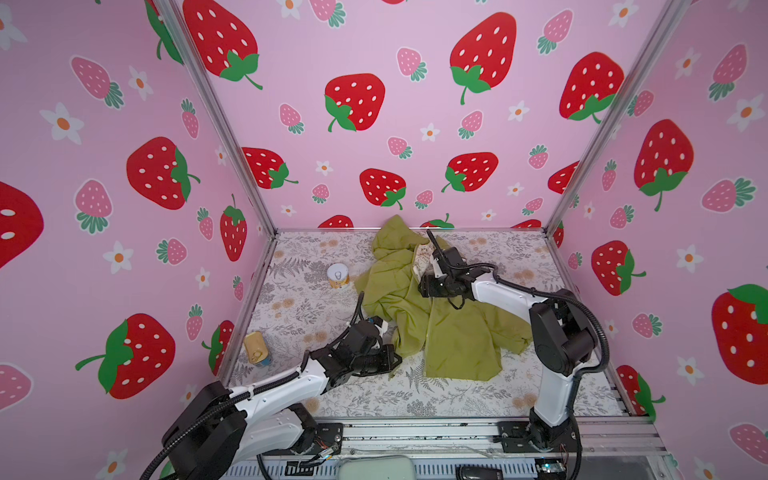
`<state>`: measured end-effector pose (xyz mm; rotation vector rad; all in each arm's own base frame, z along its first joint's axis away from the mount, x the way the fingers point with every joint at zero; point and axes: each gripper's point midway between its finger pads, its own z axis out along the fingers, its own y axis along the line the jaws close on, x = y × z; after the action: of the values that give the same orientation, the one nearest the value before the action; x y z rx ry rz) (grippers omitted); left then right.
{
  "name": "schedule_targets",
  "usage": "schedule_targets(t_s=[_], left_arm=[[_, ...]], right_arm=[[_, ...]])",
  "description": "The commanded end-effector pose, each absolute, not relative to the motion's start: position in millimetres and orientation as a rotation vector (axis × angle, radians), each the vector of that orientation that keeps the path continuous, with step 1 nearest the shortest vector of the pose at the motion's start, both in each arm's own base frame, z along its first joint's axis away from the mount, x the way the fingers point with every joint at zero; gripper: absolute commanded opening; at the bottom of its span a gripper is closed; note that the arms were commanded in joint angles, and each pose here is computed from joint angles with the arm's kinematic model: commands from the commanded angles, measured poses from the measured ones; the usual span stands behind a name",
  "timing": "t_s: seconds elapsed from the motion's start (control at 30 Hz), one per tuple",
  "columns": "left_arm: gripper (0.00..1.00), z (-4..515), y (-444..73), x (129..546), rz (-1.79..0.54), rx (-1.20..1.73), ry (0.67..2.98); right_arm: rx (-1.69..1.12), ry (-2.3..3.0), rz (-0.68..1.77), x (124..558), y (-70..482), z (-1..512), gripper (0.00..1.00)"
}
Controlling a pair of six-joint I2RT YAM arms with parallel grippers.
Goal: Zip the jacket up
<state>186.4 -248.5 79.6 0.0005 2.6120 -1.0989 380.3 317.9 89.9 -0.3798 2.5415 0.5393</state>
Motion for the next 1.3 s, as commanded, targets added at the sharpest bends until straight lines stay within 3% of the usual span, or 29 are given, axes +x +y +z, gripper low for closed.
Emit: schedule_targets(t_s=[0.0,0.13,0.47,0.7,0.97,1.27], left_arm=[[0.0,82.0,-248.2,186.1,-1.13,-0.006,2.599],[0.0,82.0,-246.9,185.9,-1.131,-0.009,2.597],[0.0,82.8,-242.3,185.6,-1.134,-0.027,2.587],[0.0,86.7,-241.6,187.7,-1.143,-0.044,2.575],[0.0,102.9,-237.0,202.8,-1.148,-0.13,2.466],[0.0,100.3,-223.3,242.3,-1.116,-0.431,2.264]], right_arm=[[-0.509,2.519,0.424,380.4,323.3,91.1,0.68],[-0.5,2.549,0.358,385.2,322.6,82.5,0.62],[-0.461,2.545,0.316,396.7,324.0,87.2,0.26],[-0.464,2.467,0.529,403.4,351.2,132.9,0.07],[-0.362,2.407,0.767,434.6,356.0,187.1,0.0],[-0.23,2.483,0.751,476.6,325.9,180.4,0.0]])
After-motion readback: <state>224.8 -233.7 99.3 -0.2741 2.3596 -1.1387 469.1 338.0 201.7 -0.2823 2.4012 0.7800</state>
